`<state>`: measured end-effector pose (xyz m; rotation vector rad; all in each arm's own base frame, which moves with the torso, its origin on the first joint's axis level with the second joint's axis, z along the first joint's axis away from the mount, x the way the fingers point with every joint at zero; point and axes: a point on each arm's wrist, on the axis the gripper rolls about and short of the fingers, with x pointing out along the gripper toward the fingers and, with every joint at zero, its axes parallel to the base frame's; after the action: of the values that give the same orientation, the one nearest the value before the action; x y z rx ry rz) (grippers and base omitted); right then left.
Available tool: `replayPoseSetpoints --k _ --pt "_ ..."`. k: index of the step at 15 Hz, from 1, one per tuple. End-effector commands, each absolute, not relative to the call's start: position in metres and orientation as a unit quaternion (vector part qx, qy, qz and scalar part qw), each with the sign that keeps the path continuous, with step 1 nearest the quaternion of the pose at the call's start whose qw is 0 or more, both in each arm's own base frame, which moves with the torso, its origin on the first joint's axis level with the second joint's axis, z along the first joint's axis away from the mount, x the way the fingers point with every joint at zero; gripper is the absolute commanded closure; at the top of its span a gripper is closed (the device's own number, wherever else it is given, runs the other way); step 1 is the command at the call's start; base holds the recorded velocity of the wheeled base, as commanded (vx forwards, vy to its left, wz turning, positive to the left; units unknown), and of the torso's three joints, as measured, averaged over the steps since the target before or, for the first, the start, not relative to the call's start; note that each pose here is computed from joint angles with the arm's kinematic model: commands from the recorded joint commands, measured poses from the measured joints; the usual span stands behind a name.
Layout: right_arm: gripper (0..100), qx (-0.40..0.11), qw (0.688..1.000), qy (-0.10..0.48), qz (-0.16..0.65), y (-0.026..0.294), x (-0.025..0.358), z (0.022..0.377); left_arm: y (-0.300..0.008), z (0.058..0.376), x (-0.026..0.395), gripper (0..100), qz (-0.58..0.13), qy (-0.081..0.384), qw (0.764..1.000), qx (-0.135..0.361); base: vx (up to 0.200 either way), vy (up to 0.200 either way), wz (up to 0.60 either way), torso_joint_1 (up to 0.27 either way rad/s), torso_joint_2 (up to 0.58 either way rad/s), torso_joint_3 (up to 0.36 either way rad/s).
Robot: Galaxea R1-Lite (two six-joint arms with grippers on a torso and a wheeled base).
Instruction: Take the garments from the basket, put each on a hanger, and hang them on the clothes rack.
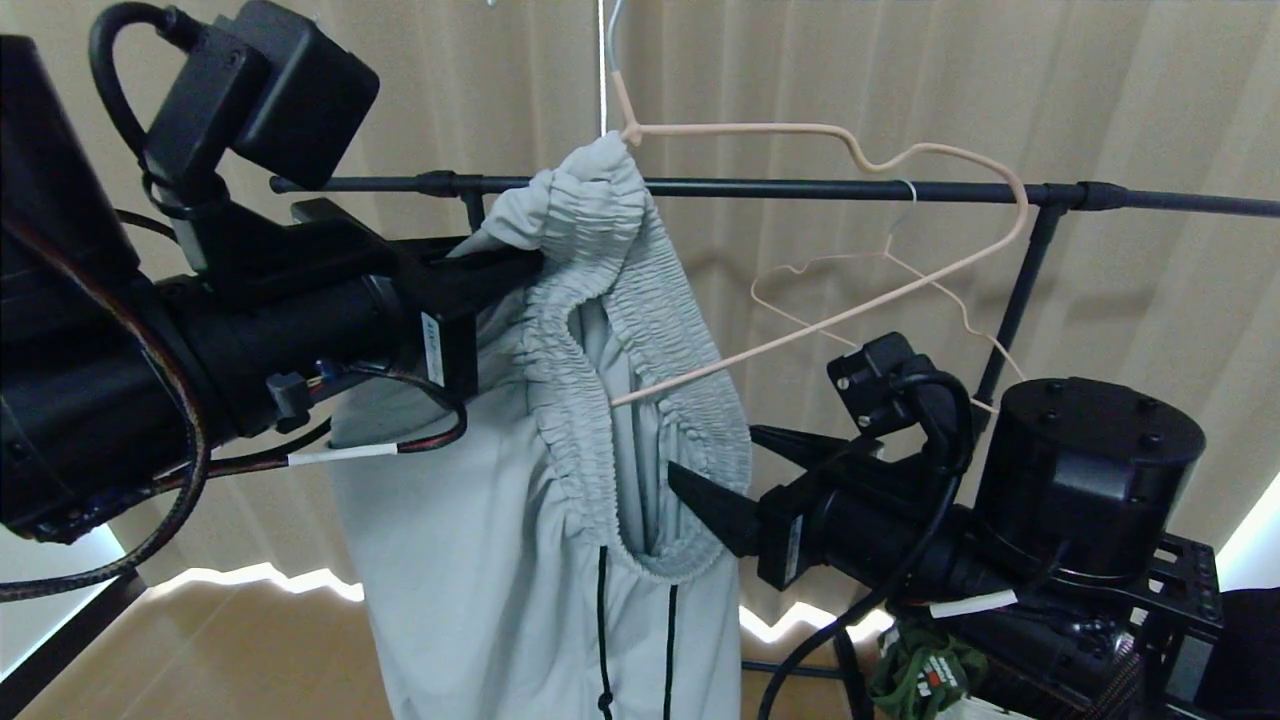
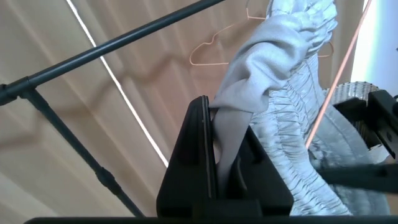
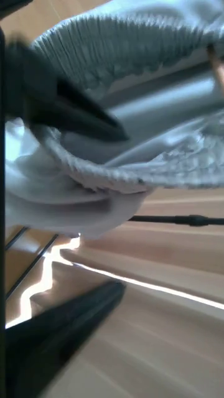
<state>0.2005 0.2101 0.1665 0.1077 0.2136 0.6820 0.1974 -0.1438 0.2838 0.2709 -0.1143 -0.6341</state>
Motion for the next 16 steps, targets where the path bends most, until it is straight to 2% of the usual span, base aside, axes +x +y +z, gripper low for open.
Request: replayPoseSetpoints --k 1,3,6,9,11,14,16 --pt "100 0.052 0.938 0.105 0.327 0.208 0.203 0.165 -0.142 0.285 0.198 100 -0.306 -0.057 0.941 0.133 0.000 0.000 0.00 0.000 0.00 0.000" --pt "100 0.053 0.942 0.104 0.315 0.203 0.206 0.166 -0.139 0.284 0.201 100 -0.298 -0.056 0.943 0.136 0.000 0.000 0.00 0.000 0.00 0.000" --pt "100 0.064 0.953 0.084 0.285 0.186 0.217 0.176 -0.130 0.277 0.214 100 -0.268 -0.046 0.947 0.169 0.000 0.000 0.00 0.000 0.00 0.000" --pt "100 0.079 0.969 0.052 0.229 0.158 0.239 0.193 -0.121 0.264 0.219 100 -0.251 -0.035 0.940 0.227 0.000 0.000 0.00 0.000 0.00 0.000" --pt "100 0.085 0.975 0.036 0.202 0.145 0.251 0.201 -0.116 0.261 0.222 100 -0.242 -0.031 0.940 0.238 0.000 0.000 0.00 0.000 0.00 0.000" --pt "100 0.087 0.977 0.029 0.191 0.140 0.256 0.205 -0.109 0.259 0.223 100 -0.229 -0.026 0.942 0.245 0.000 0.000 0.00 0.000 0.00 0.000" --pt "100 0.086 0.978 0.031 0.186 0.137 0.258 0.204 -0.097 0.250 0.228 100 -0.206 -0.011 0.938 0.279 0.000 0.000 0.00 0.000 0.00 0.000"
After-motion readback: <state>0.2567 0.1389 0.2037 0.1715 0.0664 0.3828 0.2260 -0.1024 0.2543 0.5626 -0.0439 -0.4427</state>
